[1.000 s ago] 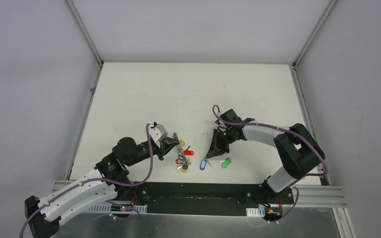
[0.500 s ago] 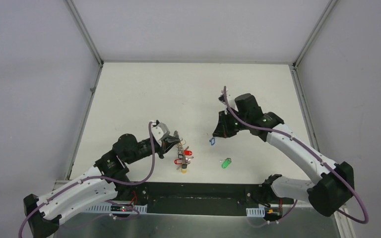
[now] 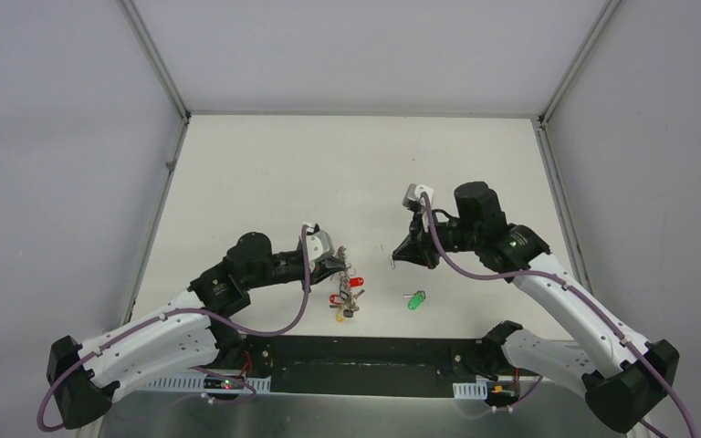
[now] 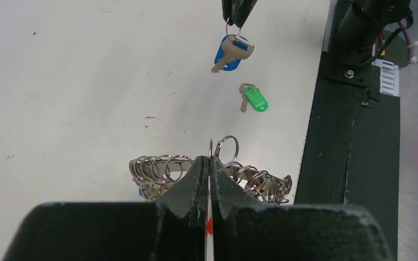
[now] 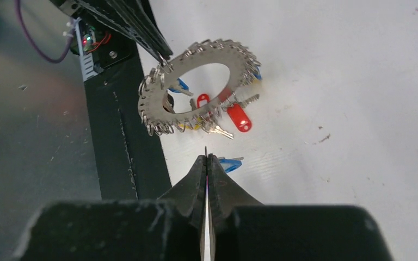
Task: Put the keys on the keyring
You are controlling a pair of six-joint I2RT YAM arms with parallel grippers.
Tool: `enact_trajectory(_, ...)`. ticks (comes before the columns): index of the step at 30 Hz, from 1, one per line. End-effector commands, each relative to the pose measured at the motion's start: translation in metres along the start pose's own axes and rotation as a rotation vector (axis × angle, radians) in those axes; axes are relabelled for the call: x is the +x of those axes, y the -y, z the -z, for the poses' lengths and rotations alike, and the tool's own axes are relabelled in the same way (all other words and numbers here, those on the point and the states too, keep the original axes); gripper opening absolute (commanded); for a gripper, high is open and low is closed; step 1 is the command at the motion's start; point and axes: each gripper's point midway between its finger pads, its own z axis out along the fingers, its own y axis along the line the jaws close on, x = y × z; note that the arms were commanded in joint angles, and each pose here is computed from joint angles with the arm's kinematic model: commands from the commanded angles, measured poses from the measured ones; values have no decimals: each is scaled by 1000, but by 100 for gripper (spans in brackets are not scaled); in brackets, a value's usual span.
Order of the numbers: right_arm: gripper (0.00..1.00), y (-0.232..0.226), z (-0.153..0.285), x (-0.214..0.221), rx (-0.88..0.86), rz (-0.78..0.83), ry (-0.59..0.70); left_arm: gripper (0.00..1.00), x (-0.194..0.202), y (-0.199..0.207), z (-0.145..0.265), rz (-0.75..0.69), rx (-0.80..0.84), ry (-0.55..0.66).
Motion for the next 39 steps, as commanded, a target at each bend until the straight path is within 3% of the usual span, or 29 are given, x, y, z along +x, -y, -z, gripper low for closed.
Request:
enact_trajectory(1, 0, -24, -7, -24, -175, 156, 70, 0, -60, 14, -3, -158, 113, 190)
enact_trajectory(16, 0, -52, -57, -31, -268, 239, 11, 0, -60, 20, -6, -160, 153, 194)
enact_trajectory(26, 0, -81, -55, -39, -337, 315, 54, 0, -56, 14, -8, -135, 118, 179)
enact_trajectory(39, 0, -51, -60, -43, -138, 293, 38, 0, -60, 17, -6, -135, 134, 191)
